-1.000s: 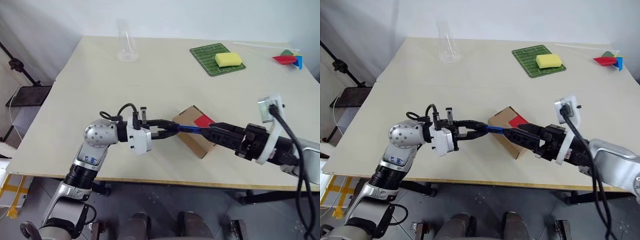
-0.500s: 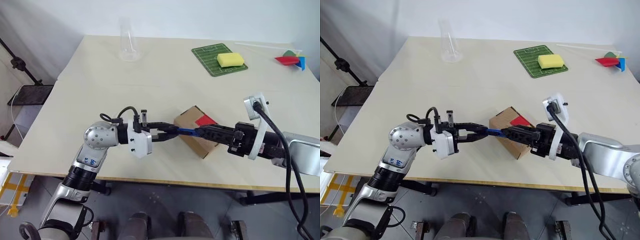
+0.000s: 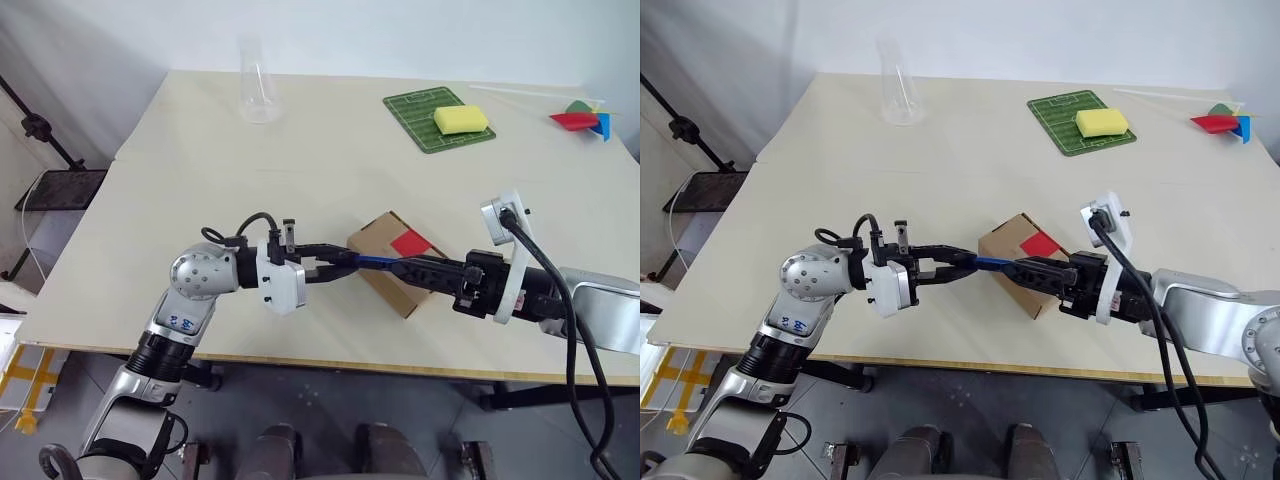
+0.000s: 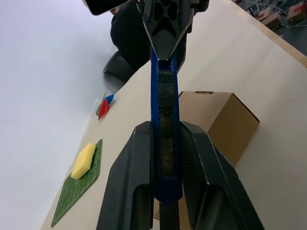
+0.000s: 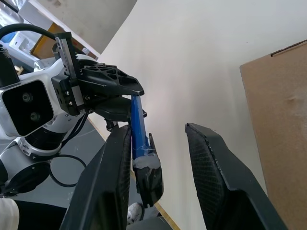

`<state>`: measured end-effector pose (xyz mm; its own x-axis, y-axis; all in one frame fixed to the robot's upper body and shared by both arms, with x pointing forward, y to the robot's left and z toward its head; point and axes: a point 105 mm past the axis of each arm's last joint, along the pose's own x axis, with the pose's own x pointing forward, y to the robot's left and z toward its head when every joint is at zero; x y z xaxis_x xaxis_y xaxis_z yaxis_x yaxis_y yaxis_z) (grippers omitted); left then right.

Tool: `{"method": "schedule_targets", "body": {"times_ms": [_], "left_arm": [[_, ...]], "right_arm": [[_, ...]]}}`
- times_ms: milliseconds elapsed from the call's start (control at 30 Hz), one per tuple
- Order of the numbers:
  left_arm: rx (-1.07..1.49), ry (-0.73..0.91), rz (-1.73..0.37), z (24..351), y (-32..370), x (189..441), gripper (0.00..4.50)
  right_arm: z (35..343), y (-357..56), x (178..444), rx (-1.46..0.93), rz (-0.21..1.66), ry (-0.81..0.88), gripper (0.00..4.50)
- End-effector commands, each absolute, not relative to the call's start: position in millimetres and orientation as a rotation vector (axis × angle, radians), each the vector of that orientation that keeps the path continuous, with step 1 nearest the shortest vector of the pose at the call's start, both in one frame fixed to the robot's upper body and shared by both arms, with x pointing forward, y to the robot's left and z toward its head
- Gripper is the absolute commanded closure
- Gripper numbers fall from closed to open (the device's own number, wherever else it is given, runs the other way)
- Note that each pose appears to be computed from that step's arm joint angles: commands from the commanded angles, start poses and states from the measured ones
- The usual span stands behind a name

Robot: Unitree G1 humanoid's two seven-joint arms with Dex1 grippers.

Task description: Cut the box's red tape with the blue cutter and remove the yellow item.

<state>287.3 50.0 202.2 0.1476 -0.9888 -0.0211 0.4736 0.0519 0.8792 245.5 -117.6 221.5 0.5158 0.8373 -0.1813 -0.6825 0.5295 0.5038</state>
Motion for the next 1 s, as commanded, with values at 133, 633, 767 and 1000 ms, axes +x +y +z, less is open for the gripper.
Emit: {"method": "schedule_targets", "body": {"times_ms": [133, 633, 767, 1000], "left_arm": [[0.906, -0.806, -1.283, 211, 46, 281, 4.05], [0.764, -0.557, -1.234, 223, 114, 295, 2.41], [0.588, -0.328, -1.213, 219, 143, 311, 2.41], [0.448, -0.168, -1.232, 190, 109, 354, 4.14]], "right_arm": [[226, -115, 242, 0.406, 0.971, 0.421, 4.35], [235, -135, 226, 0.358, 0.999, 0.399, 4.35], [249, -150, 218, 0.341, 1.005, 0.346, 4.35], [280, -211, 228, 0.076, 0.780, 0.300, 4.35]]}}
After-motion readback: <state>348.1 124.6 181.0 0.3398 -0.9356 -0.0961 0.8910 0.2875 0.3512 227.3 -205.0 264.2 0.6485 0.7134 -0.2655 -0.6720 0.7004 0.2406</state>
